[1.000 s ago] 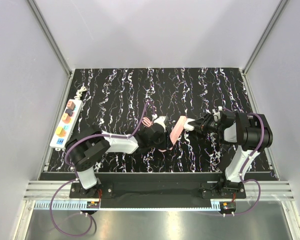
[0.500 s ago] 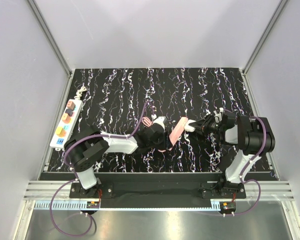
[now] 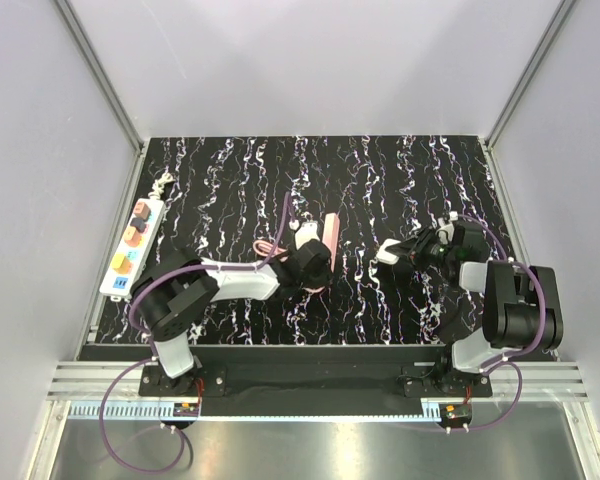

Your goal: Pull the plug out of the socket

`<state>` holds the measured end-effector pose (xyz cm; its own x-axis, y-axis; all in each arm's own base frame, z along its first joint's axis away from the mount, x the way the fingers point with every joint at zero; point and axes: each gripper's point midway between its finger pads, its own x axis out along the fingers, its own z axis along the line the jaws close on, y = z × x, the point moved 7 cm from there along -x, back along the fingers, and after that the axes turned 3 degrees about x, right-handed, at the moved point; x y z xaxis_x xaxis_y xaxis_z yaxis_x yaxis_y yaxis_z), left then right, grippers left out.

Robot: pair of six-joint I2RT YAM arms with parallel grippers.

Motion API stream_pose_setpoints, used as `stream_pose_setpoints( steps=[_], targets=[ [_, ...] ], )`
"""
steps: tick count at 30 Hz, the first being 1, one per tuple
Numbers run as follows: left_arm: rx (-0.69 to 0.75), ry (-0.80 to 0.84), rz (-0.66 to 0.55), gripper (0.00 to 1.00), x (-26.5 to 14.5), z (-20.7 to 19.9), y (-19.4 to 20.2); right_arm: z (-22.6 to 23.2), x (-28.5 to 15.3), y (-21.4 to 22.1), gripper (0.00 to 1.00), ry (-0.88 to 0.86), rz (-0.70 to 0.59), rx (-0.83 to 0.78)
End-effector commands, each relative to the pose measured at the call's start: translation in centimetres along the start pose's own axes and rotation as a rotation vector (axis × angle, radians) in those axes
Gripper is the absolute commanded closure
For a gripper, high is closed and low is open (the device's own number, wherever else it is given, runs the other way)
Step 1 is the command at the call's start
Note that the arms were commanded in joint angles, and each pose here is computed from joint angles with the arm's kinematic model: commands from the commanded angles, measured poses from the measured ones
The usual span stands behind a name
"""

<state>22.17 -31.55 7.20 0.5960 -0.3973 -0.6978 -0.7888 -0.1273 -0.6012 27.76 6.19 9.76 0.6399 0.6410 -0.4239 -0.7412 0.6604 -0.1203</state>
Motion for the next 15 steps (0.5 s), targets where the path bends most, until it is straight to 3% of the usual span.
stream_pose_setpoints(
  steps=[1,8,15],
  targets=[
    [0.133,-0.143,0.168,1.00,0.4,3.6,4.7,0.9,-0.5,-0.4,1.00,0.013,0.006,-0.068],
    [0.234,0.064,0.209,1.00,-1.4,2.4,6.3,1.3,-1.8,-0.4,1.00,0.088,-0.021,-0.152],
    [0.246,0.115,0.232,1.00,-2.8,2.0,6.4,3.5,-1.7,-3.4,1.00,0.076,-0.067,-0.149]
  ],
)
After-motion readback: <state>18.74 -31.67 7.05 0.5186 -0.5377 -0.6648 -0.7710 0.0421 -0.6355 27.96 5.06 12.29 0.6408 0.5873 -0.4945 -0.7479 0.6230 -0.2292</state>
